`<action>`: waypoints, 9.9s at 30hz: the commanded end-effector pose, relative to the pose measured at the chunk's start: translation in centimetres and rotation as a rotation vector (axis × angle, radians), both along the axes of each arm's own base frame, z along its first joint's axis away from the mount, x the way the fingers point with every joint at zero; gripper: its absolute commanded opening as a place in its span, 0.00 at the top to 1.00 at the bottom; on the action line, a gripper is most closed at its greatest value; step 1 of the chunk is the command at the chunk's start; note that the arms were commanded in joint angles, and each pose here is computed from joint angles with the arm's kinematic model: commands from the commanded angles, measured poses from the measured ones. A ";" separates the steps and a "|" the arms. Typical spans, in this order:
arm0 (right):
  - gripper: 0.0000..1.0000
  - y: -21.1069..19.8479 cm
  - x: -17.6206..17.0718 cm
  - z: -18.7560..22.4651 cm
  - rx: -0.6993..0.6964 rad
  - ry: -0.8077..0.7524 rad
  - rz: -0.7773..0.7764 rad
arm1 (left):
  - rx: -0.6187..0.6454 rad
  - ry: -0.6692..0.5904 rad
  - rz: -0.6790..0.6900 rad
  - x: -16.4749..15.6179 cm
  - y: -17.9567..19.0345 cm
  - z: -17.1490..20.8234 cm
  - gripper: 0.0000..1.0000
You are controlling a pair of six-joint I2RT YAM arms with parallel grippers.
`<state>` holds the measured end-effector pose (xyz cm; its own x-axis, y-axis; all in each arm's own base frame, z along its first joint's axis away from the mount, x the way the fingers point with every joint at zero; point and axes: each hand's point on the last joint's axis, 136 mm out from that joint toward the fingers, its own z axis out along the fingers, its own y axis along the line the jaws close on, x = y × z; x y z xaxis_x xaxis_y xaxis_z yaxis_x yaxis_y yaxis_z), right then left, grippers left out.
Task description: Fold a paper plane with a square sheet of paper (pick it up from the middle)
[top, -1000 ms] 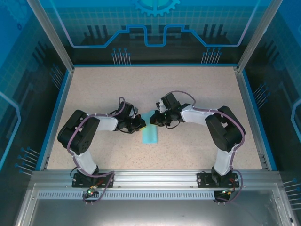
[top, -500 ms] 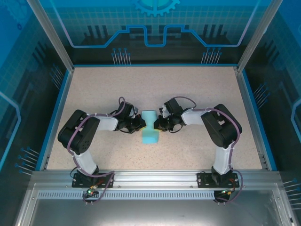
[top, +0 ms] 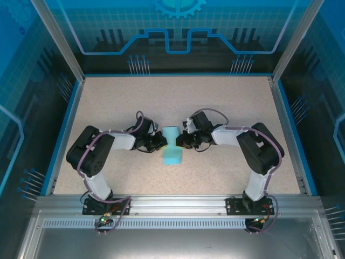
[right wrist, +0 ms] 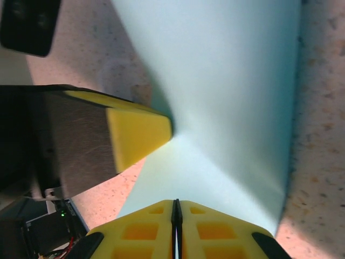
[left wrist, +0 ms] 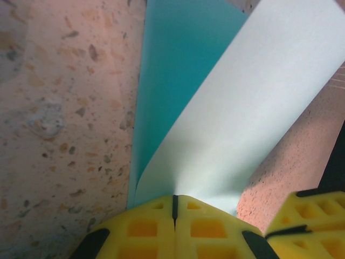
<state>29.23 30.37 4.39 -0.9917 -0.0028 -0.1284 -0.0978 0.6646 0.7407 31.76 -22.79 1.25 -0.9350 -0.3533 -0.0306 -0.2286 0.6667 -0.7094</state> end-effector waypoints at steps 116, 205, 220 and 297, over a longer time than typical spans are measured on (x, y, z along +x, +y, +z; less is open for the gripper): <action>0.89 -0.5 4.7 1.2 0.039 -0.054 -0.026 | 0.127 0.095 -0.019 -2.4 1.7 -3.4 0.95; 0.89 -1.0 9.6 -2.5 -0.152 0.078 -0.099 | 0.131 0.094 -0.031 -2.7 1.8 -3.1 0.94; 0.88 -0.6 9.4 1.8 -0.055 0.006 -0.081 | 0.134 0.093 -0.033 -2.8 1.9 -2.9 0.94; 0.74 -2.9 -4.1 0.4 -0.328 -0.033 -0.022 | 0.029 -0.091 -0.044 -0.7 0.7 5.9 0.62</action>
<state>23.91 28.86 3.95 -0.9945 -0.0282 -0.1010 -0.0820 0.8087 0.5825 30.65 -22.26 4.49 -0.9491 -0.3041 -0.0826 -0.1626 0.6971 -0.6983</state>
